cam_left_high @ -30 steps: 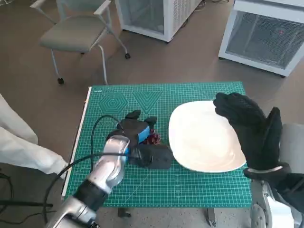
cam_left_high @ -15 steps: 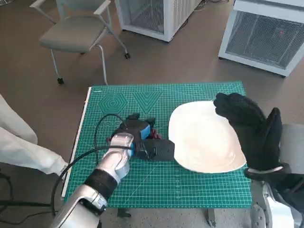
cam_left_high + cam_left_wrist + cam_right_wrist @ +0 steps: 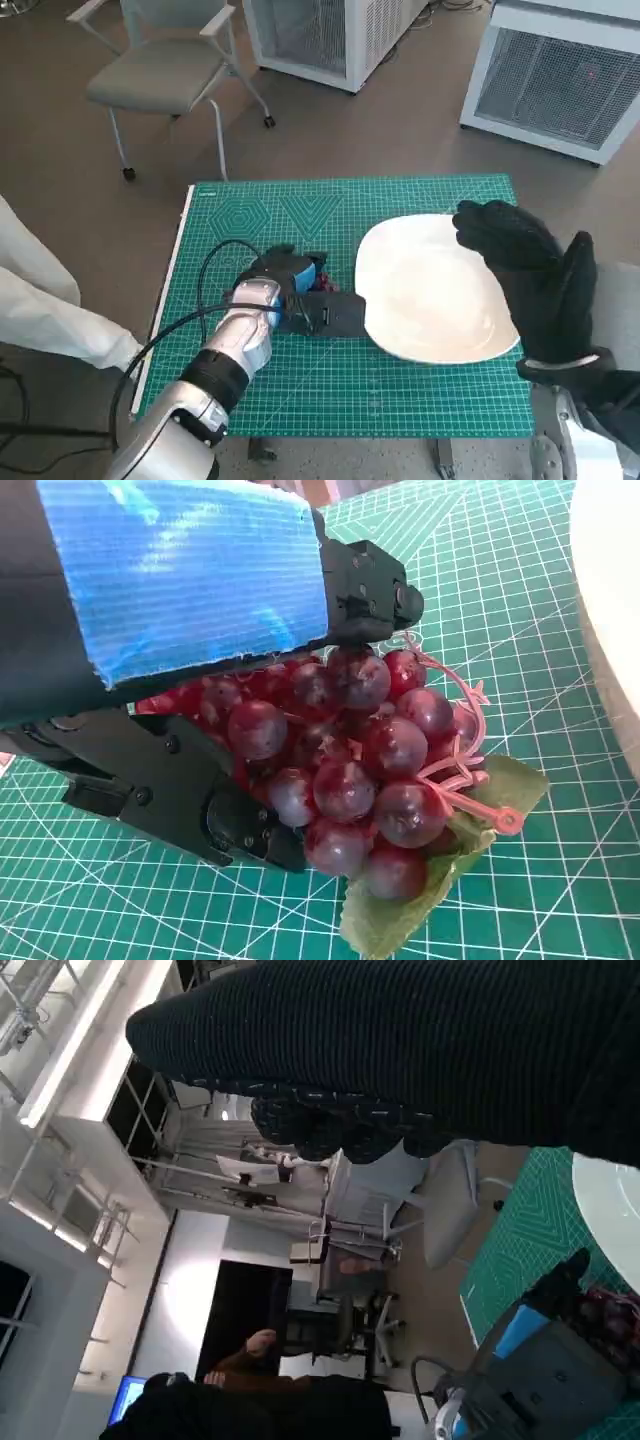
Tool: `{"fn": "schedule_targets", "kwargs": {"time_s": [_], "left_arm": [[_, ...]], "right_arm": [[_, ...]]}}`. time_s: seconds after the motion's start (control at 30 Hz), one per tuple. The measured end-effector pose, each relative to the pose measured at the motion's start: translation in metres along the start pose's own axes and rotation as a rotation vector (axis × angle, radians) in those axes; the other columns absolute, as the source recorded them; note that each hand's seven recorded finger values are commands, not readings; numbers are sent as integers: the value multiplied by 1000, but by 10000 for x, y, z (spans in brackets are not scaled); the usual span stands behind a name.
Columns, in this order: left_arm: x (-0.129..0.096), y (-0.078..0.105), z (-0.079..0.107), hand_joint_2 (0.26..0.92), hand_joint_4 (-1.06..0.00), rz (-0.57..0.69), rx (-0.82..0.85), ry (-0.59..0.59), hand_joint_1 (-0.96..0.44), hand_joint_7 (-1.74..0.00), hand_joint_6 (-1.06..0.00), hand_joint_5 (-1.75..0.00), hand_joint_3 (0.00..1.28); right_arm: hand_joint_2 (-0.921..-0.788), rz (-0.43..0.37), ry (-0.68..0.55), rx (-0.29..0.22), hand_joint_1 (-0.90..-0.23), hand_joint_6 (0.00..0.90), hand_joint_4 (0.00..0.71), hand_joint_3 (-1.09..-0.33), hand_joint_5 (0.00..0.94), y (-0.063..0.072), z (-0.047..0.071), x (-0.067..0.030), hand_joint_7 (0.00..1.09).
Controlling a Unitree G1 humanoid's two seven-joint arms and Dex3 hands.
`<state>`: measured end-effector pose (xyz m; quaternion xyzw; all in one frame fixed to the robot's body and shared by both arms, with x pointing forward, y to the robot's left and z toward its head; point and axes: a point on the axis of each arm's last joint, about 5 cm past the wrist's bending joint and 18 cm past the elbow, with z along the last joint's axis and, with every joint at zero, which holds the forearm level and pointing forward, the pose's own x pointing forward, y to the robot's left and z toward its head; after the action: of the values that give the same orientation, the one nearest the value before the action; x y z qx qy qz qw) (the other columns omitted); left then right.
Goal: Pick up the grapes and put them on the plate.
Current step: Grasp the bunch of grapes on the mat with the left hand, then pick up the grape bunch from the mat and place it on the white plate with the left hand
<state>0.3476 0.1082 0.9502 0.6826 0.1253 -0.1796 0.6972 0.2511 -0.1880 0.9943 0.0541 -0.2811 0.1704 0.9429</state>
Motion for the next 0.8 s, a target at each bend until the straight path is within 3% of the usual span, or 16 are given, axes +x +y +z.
{"fn": "schedule_targets", "kwargs": {"time_s": [0.07, 0.2, 0.53, 0.8], "left_arm": [[3, -4, 1, 757, -335, 12, 1, -7, 343, -30, -475, -1550, 645], [4, -11, 1, 683, -369, 32, 9, -29, 371, -40, -524, -1676, 792], [-4, 27, -27, 632, -549, 19, 12, -56, 388, -20, -515, -1513, 726], [-26, 70, -23, 643, -511, 25, 5, -82, 385, -12, -507, -1556, 740]], "right_arm": [[-921, 0, 0, 0, -316, 255, 466, -603, 834, 0, 0, 0, 986], [-921, 0, 0, 0, -315, 255, 465, -603, 835, 0, 0, 0, 987], [-921, -1, 1, 0, -317, 254, 465, -603, 835, 0, -1, 0, 987], [-921, -3, 6, 1, -318, 254, 465, -602, 835, -4, -11, -1, 987]]}}
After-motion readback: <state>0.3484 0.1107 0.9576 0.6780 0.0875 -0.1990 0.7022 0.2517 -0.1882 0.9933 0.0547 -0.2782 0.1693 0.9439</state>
